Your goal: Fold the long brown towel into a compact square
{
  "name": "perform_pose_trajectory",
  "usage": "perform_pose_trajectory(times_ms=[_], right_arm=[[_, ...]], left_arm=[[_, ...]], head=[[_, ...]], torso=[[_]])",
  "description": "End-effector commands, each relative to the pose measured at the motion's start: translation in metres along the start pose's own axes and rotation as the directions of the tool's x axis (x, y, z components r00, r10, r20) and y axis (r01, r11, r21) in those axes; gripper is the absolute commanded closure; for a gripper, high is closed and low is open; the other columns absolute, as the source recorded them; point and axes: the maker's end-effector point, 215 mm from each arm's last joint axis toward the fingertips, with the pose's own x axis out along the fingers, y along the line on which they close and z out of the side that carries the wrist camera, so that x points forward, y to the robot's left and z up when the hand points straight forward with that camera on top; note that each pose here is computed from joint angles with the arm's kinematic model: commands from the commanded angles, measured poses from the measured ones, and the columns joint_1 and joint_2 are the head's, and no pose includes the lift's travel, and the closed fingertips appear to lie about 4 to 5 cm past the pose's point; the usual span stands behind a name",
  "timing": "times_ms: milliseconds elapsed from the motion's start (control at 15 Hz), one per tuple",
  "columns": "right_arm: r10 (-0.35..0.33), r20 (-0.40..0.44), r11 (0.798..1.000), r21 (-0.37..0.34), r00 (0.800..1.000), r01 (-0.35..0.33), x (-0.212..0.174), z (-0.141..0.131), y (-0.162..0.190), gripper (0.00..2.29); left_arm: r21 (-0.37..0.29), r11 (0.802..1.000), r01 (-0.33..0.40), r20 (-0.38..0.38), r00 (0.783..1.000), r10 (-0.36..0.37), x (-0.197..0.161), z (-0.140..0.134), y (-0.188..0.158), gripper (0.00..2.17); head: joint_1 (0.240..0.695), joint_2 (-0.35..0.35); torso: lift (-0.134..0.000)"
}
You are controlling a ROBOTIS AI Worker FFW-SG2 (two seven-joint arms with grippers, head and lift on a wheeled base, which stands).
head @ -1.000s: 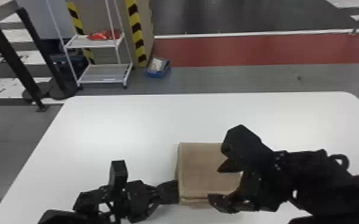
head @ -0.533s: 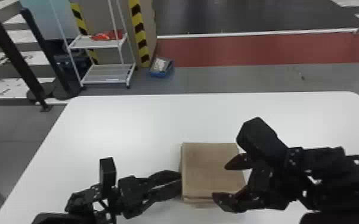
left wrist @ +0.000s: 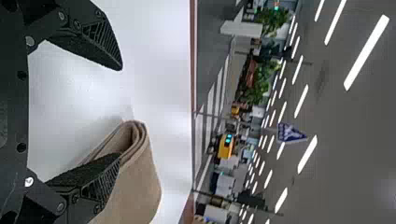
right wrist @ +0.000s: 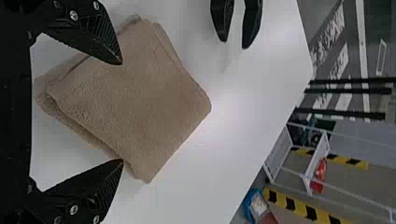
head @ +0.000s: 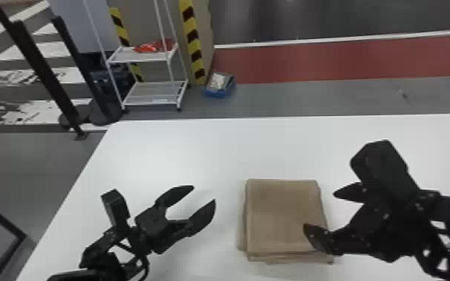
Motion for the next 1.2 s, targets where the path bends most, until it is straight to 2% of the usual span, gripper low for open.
perform_pose_trajectory(times_ms=[0,133,200,267,333,467,533,600,733,800,867,933,1000,1133], right_arm=[[-0.090,0.050,0.992,0.091,0.995,0.085,-0.003,-0.005,-0.007,0.14],[-0.223,0.134,0.969,0.135,0.966,0.205,-0.005,0.004,-0.020,0.14],[-0.303,0.217,0.951,0.126,0.928,0.281,-0.010,0.016,-0.026,0.14],[-0.372,0.317,0.928,0.110,0.872,0.356,-0.020,0.031,-0.029,0.14],[-0.425,0.362,0.904,0.125,0.829,0.409,-0.027,0.033,-0.032,0.14],[-0.508,0.391,0.861,0.187,0.768,0.474,-0.032,0.021,-0.035,0.14],[-0.526,0.417,0.848,0.201,0.741,0.490,-0.033,0.022,-0.034,0.14],[-0.530,0.465,0.846,0.233,0.709,0.480,-0.034,0.028,-0.029,0.14],[-0.533,0.499,0.846,0.292,0.683,0.447,-0.036,0.019,-0.032,0.14],[-0.544,0.505,0.839,0.326,0.670,0.436,-0.040,0.010,-0.038,0.14],[-0.554,0.508,0.832,0.333,0.659,0.443,-0.044,0.005,-0.045,0.14],[-0.569,0.498,0.822,0.340,0.654,0.457,-0.049,-0.004,-0.054,0.14],[-0.579,0.492,0.815,0.368,0.650,0.447,-0.056,-0.011,-0.064,0.14],[-0.569,0.492,0.821,0.378,0.659,0.428,-0.057,-0.014,-0.064,0.14]], left_arm=[[-0.052,0.996,-0.075,0.065,0.995,0.078,0.000,0.017,0.012,0.02],[-0.063,0.986,-0.157,0.100,0.982,0.162,0.002,0.031,0.020,0.01],[-0.061,0.980,-0.187,0.109,0.975,0.193,0.006,0.037,0.018,0.02],[-0.063,0.973,-0.222,0.114,0.967,0.228,0.009,0.040,0.016,0.01],[-0.065,0.967,-0.246,0.128,0.959,0.252,0.011,0.044,0.013,0.02],[-0.058,0.947,-0.317,0.161,0.933,0.322,0.009,0.050,0.004,0.02],[-0.052,0.936,-0.348,0.165,0.922,0.352,0.005,0.050,0.003,0.01],[-0.040,0.924,-0.380,0.155,0.911,0.381,-0.003,0.046,0.002,0.01],[-0.048,0.880,-0.472,0.154,0.867,0.474,-0.040,0.042,0.011,0.01],[-0.052,0.853,-0.520,0.150,0.840,0.521,-0.064,0.040,0.019,0.01],[-0.058,0.815,-0.576,0.149,0.802,0.578,-0.089,0.041,0.032,0.01],[-0.062,0.790,-0.610,0.148,0.777,0.612,-0.104,0.041,0.041,0.01],[-0.069,0.768,-0.636,0.148,0.755,0.639,-0.116,0.041,0.049,0.01],[-0.054,0.750,-0.659,0.169,0.734,0.658,-0.134,0.048,0.057,0.01]], head=[[0.695,0.178],[0.695,0.170],[0.695,0.166],[0.695,0.161],[0.695,0.160],[0.695,0.154],[0.695,0.150],[0.695,0.142],[0.695,0.151],[0.695,0.164],[0.695,0.175],[0.695,0.202],[0.695,0.216],[0.695,0.231]], torso=[[-0.126],[-0.126],[-0.126],[-0.126],[-0.126],[-0.126],[-0.126],[-0.126],[-0.126],[-0.126],[-0.126],[-0.126],[-0.126],[-0.126]])
